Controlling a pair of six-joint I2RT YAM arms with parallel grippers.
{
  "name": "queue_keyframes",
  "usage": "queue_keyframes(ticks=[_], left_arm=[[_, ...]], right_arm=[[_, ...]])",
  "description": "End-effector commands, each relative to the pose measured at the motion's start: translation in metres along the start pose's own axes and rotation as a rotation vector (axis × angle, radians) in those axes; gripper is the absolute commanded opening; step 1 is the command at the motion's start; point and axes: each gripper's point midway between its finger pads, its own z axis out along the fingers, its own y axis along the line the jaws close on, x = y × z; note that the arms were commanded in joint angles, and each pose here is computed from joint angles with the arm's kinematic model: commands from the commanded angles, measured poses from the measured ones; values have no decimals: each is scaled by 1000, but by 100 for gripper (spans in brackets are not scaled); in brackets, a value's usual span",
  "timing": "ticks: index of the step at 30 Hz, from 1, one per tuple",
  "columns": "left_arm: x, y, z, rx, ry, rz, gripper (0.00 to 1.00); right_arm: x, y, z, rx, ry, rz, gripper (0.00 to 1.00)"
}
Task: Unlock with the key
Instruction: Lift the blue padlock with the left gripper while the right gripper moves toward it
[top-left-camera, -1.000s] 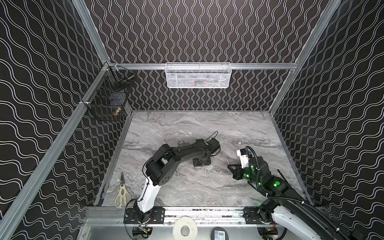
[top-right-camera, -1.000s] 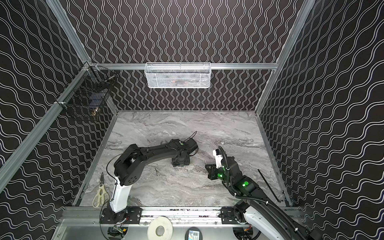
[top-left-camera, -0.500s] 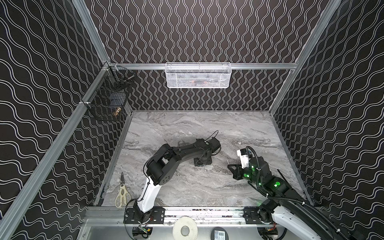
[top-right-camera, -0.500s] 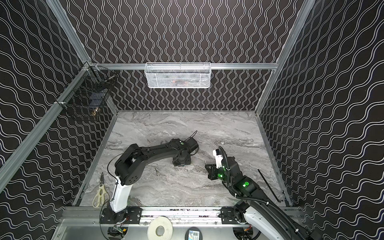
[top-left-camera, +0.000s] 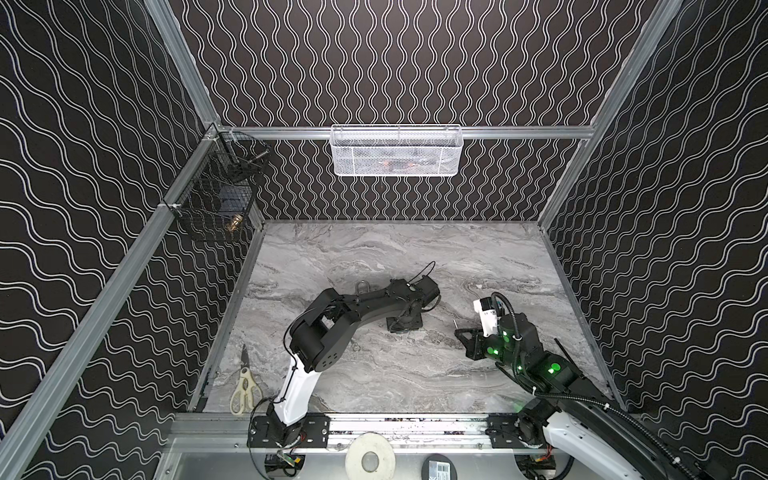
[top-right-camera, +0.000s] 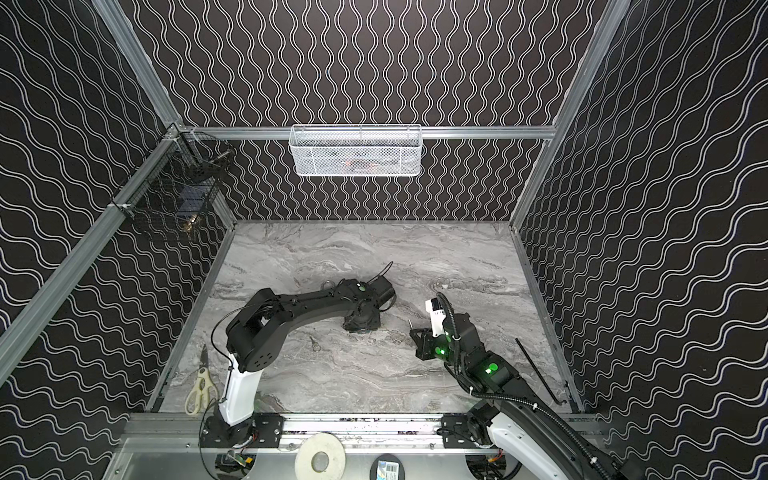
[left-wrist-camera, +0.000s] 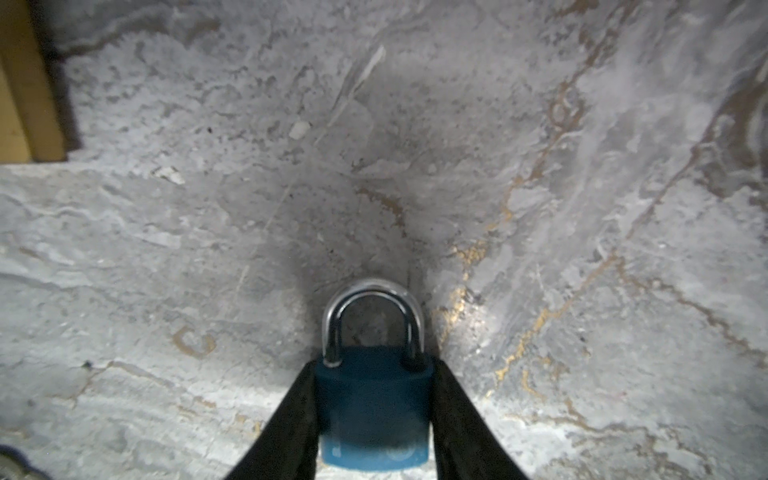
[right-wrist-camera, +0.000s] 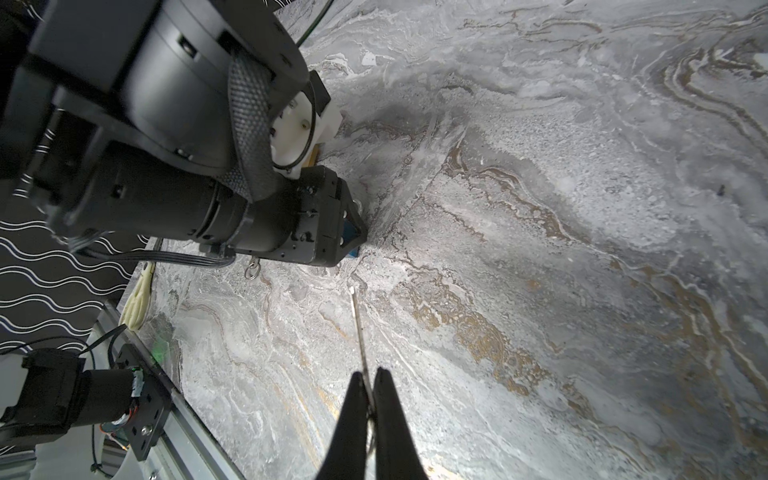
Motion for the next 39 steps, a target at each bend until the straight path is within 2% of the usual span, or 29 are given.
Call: queue_keyframes(ticks=[1, 13, 20, 24, 29, 32, 39], left_arm=[[13, 1, 5, 13, 61, 17, 42], [-13, -14, -31, 186, -49, -8, 39], [-41, -13, -72, 306, -226, -3, 39], [-49, -10, -90, 388, -320, -43, 38], [-58, -11, -120, 571, -437, -162, 36], [-60, -12, -134, 649, -462, -209, 36], [-56, -18, -139, 708, -431, -249, 35]], right_arm=[[-3, 1, -1, -3, -14, 0, 0], [-5, -2, 7, -4, -34, 6, 0], [-7, -5, 16, 3, -38, 10, 0], [-3, -6, 25, 12, 0, 10, 0], [-3, -2, 34, -2, 38, 33, 0], [-3, 3, 38, -33, 40, 41, 0], [-1, 20, 48, -114, 87, 23, 0]])
